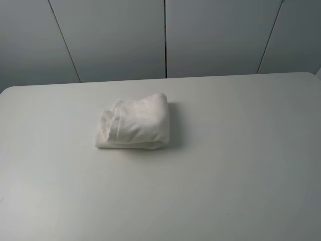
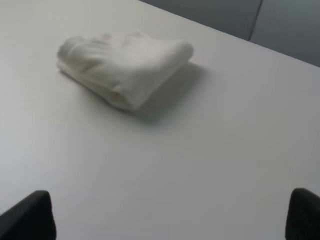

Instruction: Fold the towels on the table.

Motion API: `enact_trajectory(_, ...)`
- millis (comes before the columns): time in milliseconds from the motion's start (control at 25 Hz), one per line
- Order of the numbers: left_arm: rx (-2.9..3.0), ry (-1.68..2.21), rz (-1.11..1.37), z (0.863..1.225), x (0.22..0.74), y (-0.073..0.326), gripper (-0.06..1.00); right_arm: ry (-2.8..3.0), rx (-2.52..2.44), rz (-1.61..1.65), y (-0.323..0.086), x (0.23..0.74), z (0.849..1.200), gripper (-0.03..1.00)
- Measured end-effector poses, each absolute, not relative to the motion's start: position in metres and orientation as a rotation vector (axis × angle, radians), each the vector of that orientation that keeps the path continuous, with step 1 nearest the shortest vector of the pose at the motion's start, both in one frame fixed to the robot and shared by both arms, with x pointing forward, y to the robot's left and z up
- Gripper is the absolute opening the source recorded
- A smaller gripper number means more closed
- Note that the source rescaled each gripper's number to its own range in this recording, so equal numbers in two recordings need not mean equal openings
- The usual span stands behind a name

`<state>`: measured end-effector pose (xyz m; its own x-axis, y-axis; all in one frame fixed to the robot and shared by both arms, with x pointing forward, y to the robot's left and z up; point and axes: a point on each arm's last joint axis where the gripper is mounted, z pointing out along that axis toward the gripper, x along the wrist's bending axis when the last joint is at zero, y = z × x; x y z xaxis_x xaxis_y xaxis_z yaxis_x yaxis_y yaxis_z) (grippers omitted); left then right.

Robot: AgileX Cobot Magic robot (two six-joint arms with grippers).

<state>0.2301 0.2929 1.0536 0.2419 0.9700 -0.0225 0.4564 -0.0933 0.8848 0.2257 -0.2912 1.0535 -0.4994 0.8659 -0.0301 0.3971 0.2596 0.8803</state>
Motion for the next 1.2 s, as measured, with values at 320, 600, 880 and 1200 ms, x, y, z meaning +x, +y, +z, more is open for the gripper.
enact_trajectory(320, 1.64, 1.414, 0.829, 1.0536, 0.2307, 0.2922, 1.0, 1.747, 1.401, 1.012, -0.2881, 0.2292, 1.0534, 1.0)
enact_trajectory(600, 1.64, 1.414, 0.829, 1.0536, 0.2307, 0.2922, 1.0, 1.709, 1.437, 0.987, -0.2897, 0.2296, 1.0532, 1.0)
enact_trajectory(880, 1.64, 1.414, 0.829, 1.0536, 0.2307, 0.2922, 1.0, 1.696, 1.45, 0.978, -0.2909, 0.2298, 1.0531, 1.0)
enact_trajectory(1200, 1.64, 1.414, 0.829, 1.0536, 0.2307, 0.2922, 1.0, 1.693, 1.455, 0.981, -0.2909, 0.2298, 1.0531, 1.0)
